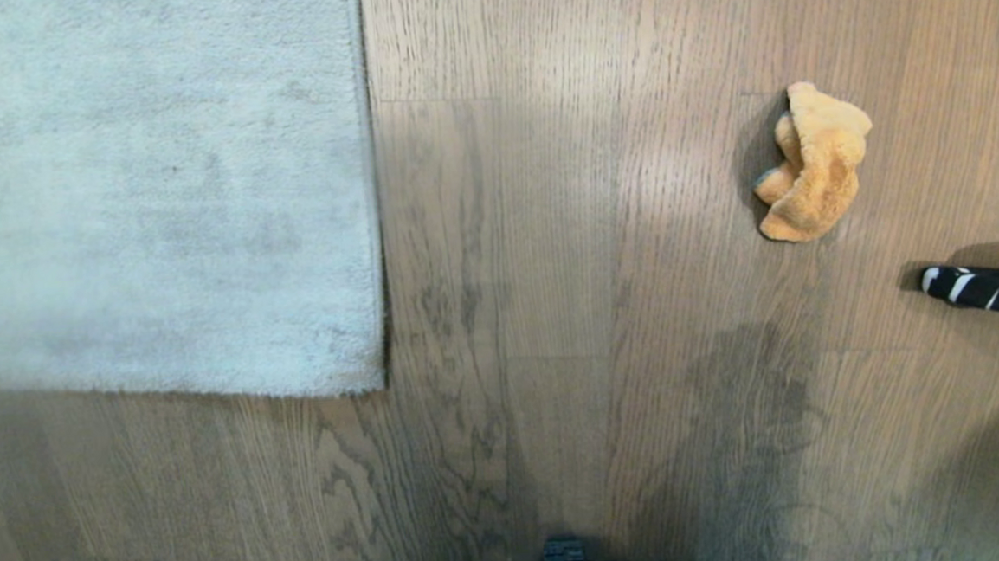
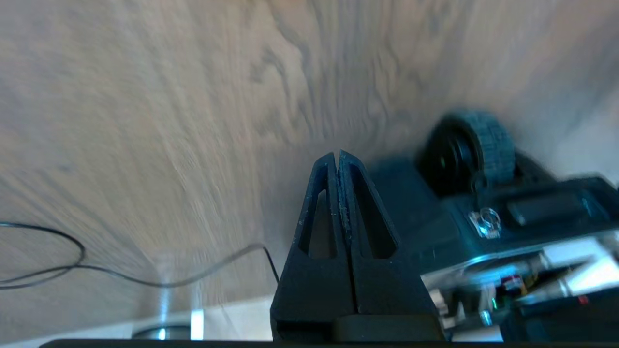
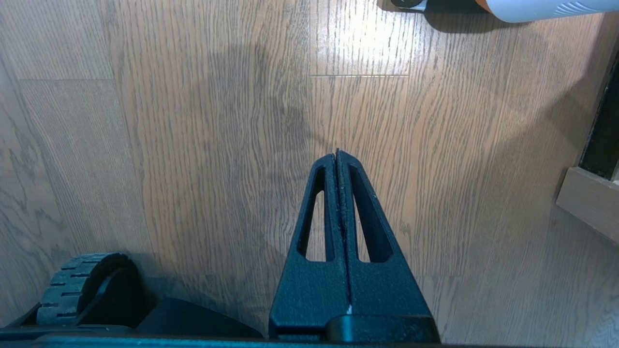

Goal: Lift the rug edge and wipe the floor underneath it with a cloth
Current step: Lift up the carpet

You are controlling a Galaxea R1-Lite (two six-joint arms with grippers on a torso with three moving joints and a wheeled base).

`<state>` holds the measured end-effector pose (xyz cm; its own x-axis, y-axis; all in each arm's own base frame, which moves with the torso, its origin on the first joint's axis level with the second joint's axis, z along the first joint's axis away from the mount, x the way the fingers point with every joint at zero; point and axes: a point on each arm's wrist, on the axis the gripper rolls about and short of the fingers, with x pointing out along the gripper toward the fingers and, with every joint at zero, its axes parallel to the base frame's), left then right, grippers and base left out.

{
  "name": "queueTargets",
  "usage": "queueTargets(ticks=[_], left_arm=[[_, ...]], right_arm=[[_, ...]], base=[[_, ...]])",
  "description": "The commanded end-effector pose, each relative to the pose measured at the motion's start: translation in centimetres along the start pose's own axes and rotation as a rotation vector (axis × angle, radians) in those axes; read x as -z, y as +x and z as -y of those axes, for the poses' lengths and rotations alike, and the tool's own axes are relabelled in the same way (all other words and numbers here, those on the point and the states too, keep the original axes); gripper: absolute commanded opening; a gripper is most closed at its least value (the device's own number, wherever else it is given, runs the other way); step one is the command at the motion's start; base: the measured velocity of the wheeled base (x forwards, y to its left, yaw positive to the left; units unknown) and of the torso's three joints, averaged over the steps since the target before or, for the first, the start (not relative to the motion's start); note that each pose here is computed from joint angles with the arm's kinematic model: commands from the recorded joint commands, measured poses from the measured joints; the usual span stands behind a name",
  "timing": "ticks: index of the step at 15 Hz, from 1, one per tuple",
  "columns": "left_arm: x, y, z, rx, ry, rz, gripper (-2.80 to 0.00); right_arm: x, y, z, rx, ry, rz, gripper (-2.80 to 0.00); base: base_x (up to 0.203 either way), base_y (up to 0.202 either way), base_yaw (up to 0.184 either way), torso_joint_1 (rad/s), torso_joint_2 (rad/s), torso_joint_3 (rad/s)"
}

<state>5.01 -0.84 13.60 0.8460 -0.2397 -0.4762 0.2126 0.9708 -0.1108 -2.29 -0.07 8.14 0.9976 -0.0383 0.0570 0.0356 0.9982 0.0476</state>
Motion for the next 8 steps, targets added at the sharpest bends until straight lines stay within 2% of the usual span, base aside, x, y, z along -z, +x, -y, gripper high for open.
queueTargets(ticks=[1, 4, 8], left_arm=[[-0.7, 3.0, -0.1, 0.018, -0.001, -0.158, -2.8], [-1.3, 6.2, -0.4, -0.006, 0.056, -0.247, -2.8], [-1.9, 11.0, -0.9, -0.044, 0.097, -0.26, -2.8]], right_arm=[[0.0, 0.0, 0.0, 0.0, 0.0, 0.0, -2.8], [0.0, 0.0, 0.0, 0.0, 0.0, 0.0, -2.8], [0.0, 0.0, 0.0, 0.0, 0.0, 0.0, -2.8]], base=[[0.0, 0.0, 0.0, 0.0, 0.0, 0.0], [0.0, 0.0, 0.0, 0.0, 0.0, 0.0], [0.0, 0.0, 0.0, 0.0, 0.0, 0.0]])
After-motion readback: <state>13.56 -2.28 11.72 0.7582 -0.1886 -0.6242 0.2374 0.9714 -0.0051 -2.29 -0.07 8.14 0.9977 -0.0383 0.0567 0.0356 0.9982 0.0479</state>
